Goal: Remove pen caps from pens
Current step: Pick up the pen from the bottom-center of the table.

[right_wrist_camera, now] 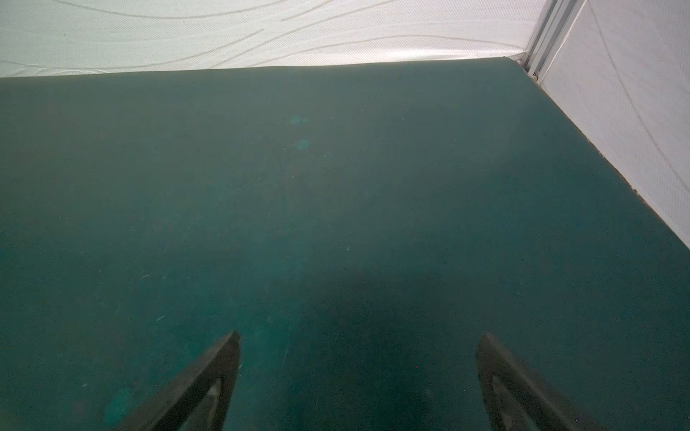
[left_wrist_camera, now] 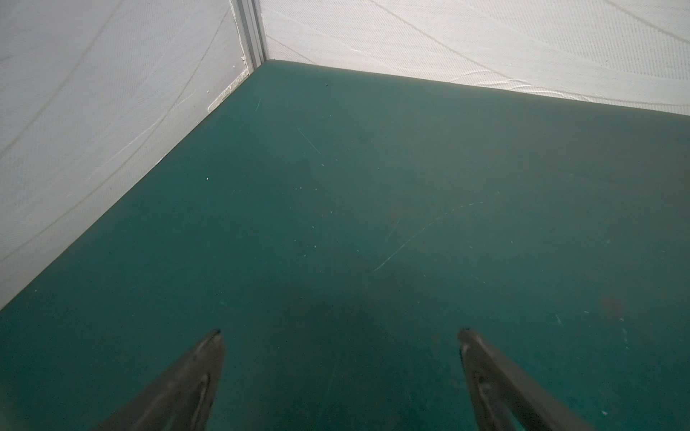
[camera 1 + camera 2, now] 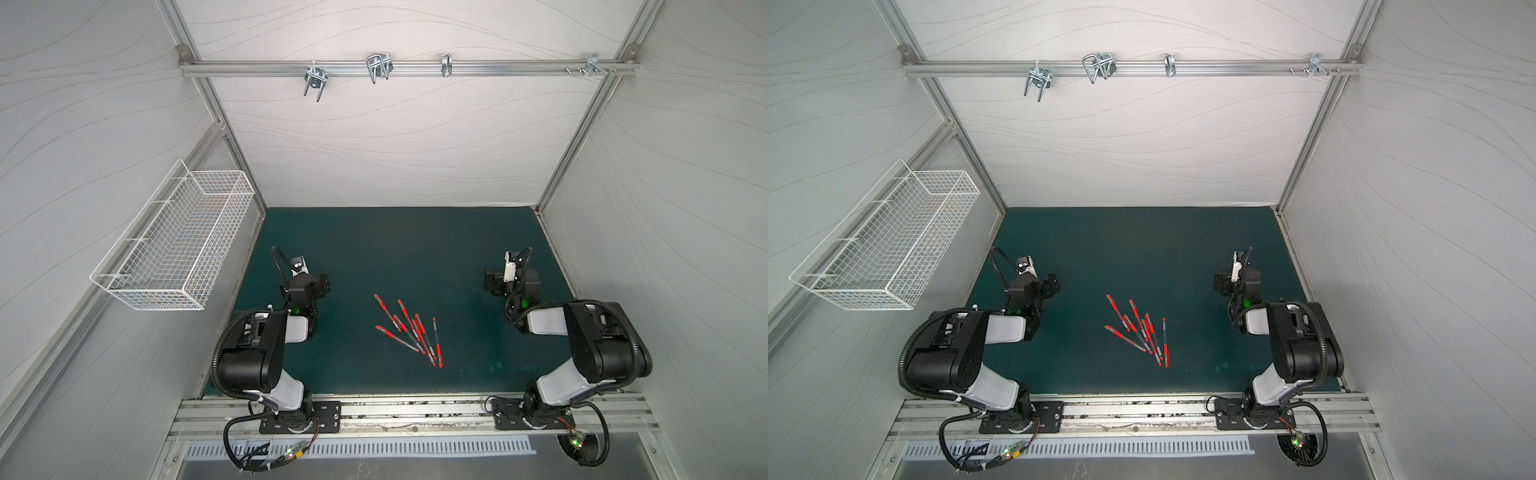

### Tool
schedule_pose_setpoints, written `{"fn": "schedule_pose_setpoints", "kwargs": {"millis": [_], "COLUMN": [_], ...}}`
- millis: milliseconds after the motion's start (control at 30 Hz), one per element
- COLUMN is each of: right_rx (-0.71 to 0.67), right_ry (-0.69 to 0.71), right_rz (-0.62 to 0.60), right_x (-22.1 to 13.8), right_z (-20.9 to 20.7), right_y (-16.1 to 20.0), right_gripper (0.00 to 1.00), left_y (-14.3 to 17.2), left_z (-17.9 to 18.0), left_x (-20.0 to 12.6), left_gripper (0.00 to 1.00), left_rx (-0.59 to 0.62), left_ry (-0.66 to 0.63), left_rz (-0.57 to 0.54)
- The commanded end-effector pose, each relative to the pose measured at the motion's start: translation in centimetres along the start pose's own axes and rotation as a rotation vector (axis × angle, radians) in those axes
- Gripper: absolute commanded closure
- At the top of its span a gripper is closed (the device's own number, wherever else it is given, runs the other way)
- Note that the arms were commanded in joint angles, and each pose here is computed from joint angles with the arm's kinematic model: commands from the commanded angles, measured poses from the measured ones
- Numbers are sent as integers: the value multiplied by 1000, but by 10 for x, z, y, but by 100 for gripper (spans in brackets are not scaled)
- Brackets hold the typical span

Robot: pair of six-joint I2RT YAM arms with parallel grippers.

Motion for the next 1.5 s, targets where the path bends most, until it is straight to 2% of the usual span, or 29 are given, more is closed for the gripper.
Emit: {"fn": "schedule_pose_setpoints", "kwargs": {"millis": [0, 500, 633, 733, 833, 900, 967, 1100, 1267, 1333, 1467], "right_rx": [-24, -26, -56, -171, -204, -204, -235, -289, -247, -234, -207], "right_ry": [-11, -12, 74, 55, -21, -88, -154, -267, -364, -376, -355], "right_rz": [-19, -26, -85, -161, -85, -9, 15, 116, 331, 389, 449], "right_x": [3, 2, -20, -47, -76, -92, -110, -142, -162, -163, -163], "right_z": [3, 3, 12, 45, 90, 116, 143, 180, 182, 176, 163], "right_y": [-5, -6, -30, -56, -77, -85, -87, -75, -33, -17, 8], "right_gripper": [1, 1, 1, 4, 7, 9, 12, 15, 24, 29, 34], "left_y": [-16, -20, -62, -94, -115, -125, -130, -124, -94, -82, -61], "left_z": [0, -2, -2, -10, -31, -49, -69, -117, -170, -178, -184], "left_x": [4, 2, -40, -83, -116, -131, -142, -157, -167, -167, -162], "left_gripper": [1, 1, 3, 5, 5, 7, 14, 19, 32, 37, 42], "left_rx": [-16, 0, 20, -5, -19, -49, -91, -75, 14, 34, 36], "left_ry": [0, 25, -128, -84, 27, 175, 316, 531, 726, 760, 795], "left_rz": [-61, -83, -131, -177, -204, -187, -125, 12, 164, 195, 227]}}
Point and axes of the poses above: each gripper's point midway between its finger pads, its own x axis out along the fingers, its own z axis along the line the jaws close on, y = z × x, the point moved 8 cm from there along -x, back along the fingers, and after that the axes turned 9 degrees about x, right-handed, at the moved point
